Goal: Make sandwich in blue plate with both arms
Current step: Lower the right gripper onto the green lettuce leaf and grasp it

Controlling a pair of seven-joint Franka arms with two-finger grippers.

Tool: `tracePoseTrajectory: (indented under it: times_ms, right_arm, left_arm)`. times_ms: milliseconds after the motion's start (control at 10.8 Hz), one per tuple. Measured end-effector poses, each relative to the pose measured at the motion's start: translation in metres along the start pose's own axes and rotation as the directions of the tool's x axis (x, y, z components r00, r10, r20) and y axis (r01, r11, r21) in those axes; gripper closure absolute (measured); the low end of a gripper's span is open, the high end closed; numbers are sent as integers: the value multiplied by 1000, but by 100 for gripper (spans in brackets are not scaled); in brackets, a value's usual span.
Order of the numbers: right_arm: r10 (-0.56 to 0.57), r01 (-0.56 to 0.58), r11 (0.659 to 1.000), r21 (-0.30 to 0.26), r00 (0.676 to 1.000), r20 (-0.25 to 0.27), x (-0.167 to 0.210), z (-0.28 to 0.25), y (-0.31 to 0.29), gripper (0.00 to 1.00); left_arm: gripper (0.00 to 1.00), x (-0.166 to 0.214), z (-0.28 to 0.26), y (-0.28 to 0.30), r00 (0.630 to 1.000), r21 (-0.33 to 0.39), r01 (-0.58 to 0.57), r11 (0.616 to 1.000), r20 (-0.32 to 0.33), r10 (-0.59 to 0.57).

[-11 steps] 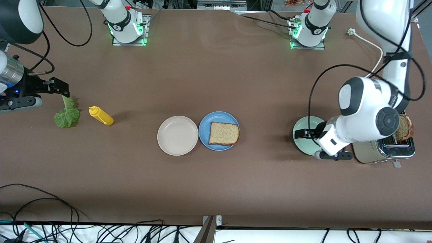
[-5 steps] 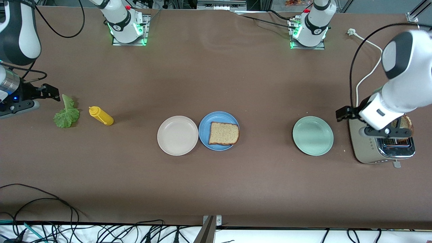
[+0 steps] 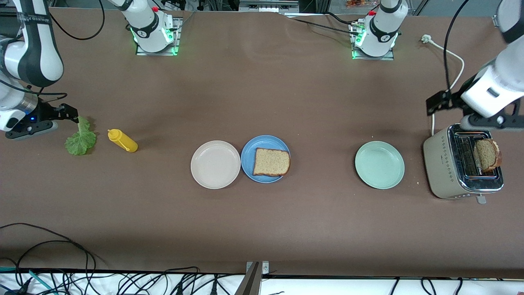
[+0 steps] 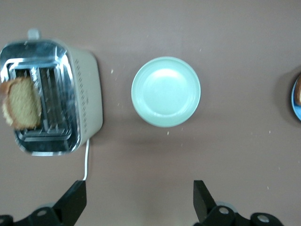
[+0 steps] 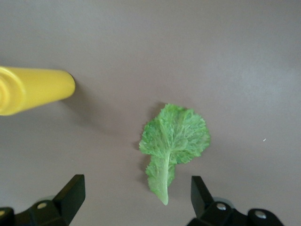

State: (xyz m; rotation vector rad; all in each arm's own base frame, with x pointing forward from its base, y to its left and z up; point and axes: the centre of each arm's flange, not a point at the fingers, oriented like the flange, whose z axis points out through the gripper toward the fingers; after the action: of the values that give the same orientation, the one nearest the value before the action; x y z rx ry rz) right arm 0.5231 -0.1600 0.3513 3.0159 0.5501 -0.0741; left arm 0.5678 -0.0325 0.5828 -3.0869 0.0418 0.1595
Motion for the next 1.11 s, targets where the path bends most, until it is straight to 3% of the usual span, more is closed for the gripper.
tracePoseTrajectory:
  times_ms: [369, 646, 1107]
  right_arm:
    - [21, -23, 999, 42, 999, 35, -25, 64, 25, 0]
    - [2, -4, 998, 63, 1000, 26, -39, 109, 46, 0]
    - [10, -15, 998, 66, 996, 85, -41, 151, 65, 0]
  left_arm:
    - [0, -29, -25, -32, 999, -11, 48, 999, 21, -48]
    - [0, -30, -26, -27, 999, -12, 40, 999, 19, -40]
    - [0, -29, -25, -23, 999, -12, 33, 999, 21, -33]
